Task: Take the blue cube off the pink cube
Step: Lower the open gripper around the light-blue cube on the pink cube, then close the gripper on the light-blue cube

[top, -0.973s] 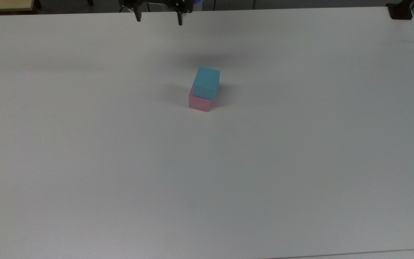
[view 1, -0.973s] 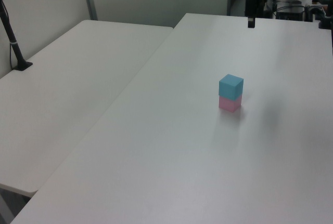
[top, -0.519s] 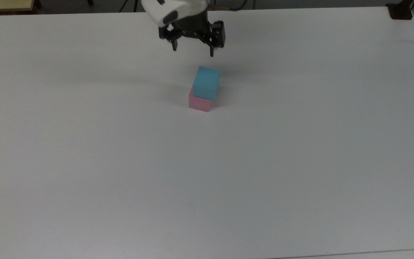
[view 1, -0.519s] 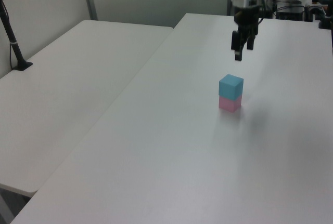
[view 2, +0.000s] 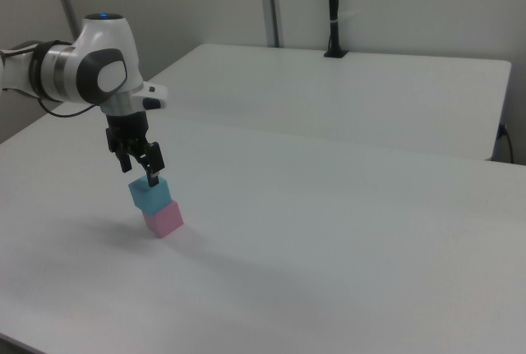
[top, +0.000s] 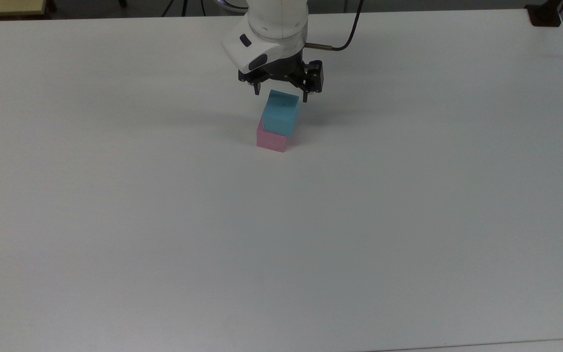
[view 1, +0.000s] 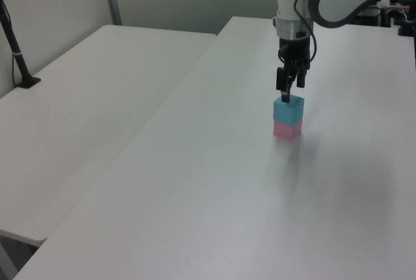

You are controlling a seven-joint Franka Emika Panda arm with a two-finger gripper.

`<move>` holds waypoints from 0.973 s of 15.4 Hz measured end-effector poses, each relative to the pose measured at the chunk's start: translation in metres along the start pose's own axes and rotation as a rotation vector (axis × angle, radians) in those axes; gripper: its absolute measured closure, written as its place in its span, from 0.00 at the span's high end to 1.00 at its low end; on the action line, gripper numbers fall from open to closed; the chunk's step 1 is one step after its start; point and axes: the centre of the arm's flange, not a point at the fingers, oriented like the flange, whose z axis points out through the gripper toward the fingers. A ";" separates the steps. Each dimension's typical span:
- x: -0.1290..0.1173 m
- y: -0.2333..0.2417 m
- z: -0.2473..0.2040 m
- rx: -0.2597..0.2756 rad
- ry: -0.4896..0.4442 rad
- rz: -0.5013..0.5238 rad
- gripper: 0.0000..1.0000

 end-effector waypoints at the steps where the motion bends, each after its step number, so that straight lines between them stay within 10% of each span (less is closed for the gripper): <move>1: 0.000 -0.001 0.002 -0.001 -0.003 -0.002 1.00; 12: 0.010 -0.010 0.032 0.003 -0.007 -0.008 0.99; 15: 0.010 -0.013 0.033 0.002 -0.008 -0.014 0.70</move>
